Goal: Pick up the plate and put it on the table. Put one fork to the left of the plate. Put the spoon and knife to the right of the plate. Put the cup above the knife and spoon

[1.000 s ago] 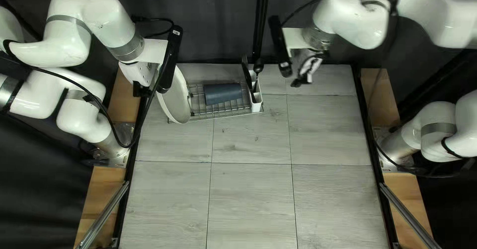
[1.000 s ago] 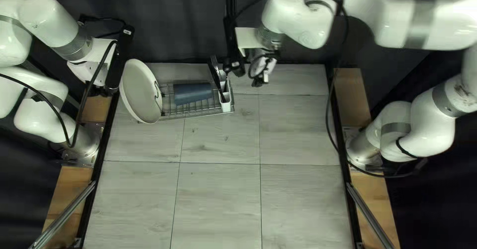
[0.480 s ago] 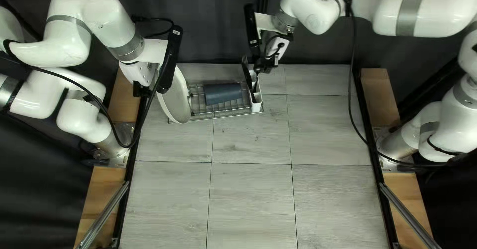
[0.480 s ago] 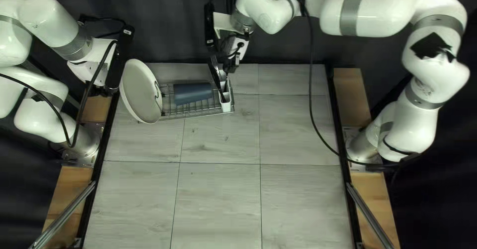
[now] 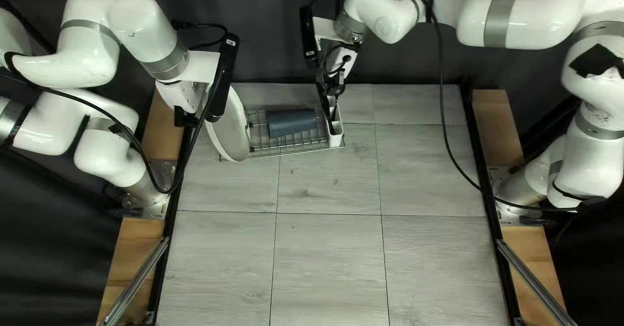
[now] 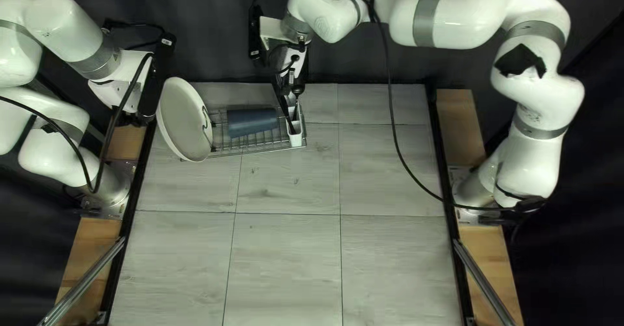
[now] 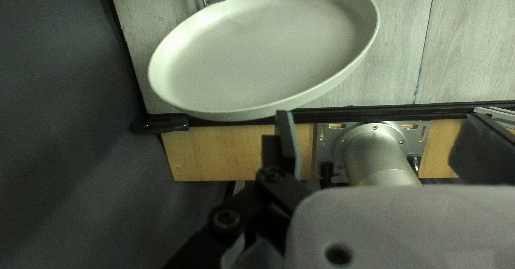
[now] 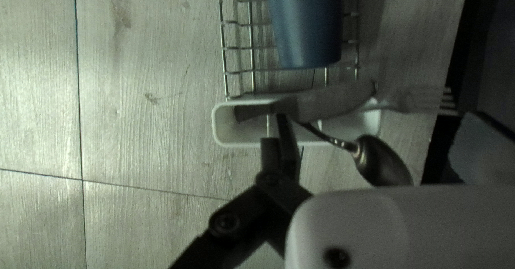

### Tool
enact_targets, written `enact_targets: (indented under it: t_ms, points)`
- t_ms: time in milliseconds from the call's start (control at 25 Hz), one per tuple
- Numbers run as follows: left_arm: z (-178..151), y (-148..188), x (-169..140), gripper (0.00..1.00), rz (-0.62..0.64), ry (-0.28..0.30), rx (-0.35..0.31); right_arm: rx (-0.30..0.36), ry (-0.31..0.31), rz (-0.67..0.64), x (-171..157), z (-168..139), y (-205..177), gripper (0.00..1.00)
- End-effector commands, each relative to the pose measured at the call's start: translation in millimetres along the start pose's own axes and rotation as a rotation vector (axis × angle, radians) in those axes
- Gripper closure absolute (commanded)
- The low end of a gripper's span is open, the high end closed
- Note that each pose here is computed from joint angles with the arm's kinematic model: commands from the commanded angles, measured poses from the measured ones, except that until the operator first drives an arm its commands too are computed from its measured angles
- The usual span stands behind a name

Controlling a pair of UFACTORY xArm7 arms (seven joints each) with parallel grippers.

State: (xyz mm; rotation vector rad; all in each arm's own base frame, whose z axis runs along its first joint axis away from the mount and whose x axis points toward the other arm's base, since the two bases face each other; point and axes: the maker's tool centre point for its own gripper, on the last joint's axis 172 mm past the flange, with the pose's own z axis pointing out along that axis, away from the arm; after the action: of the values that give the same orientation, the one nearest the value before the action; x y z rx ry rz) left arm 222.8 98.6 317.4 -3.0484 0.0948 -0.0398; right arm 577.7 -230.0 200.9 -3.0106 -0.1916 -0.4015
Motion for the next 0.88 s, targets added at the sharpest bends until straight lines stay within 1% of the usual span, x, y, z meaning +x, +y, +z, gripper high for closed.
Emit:
enact_targets:
  t_ms: [40, 320, 520, 560, 640, 680, 880]
  points:
    - [0, 0, 0, 0.0, 0.0, 0.0, 0.0, 0.004, -0.015, -0.006, -3, 1, -5, 1.0]
    - [0, 0, 0, 0.0, 0.0, 0.0, 0.0, 0.013, -0.043, -0.013, -3, -6, -14, 1.0]
    - [0, 0, 0, 0.0, 0.0, 0.0, 0.0, -0.003, -0.048, -0.021, -10, -39, -33, 1.0]
    - [0, 0, 0, 0.0, 0.0, 0.0, 0.0, -0.014, -0.047, -0.022, -11, -52, -42, 1.0]
    - [0, 0, 0, 0.0, 0.0, 0.0, 0.0, -0.031, -0.047, -0.023, -11, -66, -50, 1.0]
    - [0, 0, 0, 0.0, 0.0, 0.0, 0.0, -0.049, -0.047, -0.02, -11, -77, -55, 1.0]
    - [0, 0, 0, 0.0, 0.0, 0.0, 0.0, -0.103, -0.043, -0.01, -10, -110, -64, 1.0]
